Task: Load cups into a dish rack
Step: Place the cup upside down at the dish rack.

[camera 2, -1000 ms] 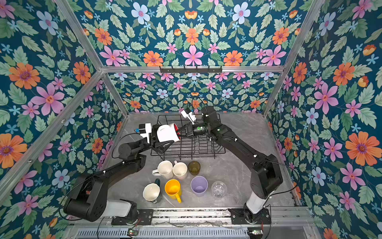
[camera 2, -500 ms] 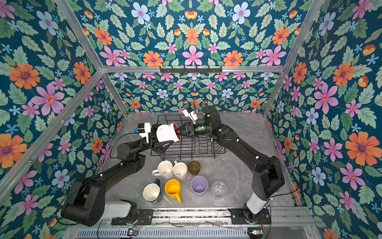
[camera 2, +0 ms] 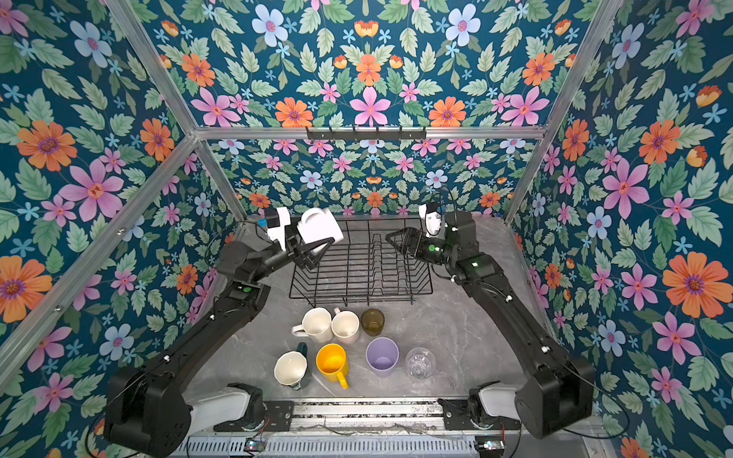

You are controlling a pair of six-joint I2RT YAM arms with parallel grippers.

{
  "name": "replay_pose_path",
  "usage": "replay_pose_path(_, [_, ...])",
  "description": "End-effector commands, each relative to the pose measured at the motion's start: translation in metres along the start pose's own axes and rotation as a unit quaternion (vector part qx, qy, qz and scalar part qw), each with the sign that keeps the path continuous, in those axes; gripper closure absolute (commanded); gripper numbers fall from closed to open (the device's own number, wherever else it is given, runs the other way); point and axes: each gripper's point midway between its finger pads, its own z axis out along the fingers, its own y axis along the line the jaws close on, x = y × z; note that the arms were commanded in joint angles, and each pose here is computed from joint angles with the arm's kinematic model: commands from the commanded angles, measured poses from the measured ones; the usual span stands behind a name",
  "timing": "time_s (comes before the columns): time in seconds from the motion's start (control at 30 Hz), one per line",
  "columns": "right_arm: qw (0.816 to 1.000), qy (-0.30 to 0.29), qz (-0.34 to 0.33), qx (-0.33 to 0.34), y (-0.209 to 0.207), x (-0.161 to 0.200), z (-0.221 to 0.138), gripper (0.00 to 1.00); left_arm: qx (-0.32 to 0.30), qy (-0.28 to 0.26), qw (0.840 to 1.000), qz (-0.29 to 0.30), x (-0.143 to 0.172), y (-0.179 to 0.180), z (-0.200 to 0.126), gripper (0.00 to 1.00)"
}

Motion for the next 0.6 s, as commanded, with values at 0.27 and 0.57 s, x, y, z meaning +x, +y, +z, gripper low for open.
replay_pose_path(0.27, [0.97, -0.073, -0.082, 0.215, -0.072, -0.006, -0.057, 0.01, -0.217, 0.232, 0.942, -0.11, 0.067, 0.097, 0.011, 1.0])
replay_pose_path(0.57, [0.969, -0.05, -0.081, 0.228, -0.087, 0.003, -0.051, 0.01, -0.289, 0.331, 0.889, -0.126, 0.098, 0.123, 0.009, 1.0])
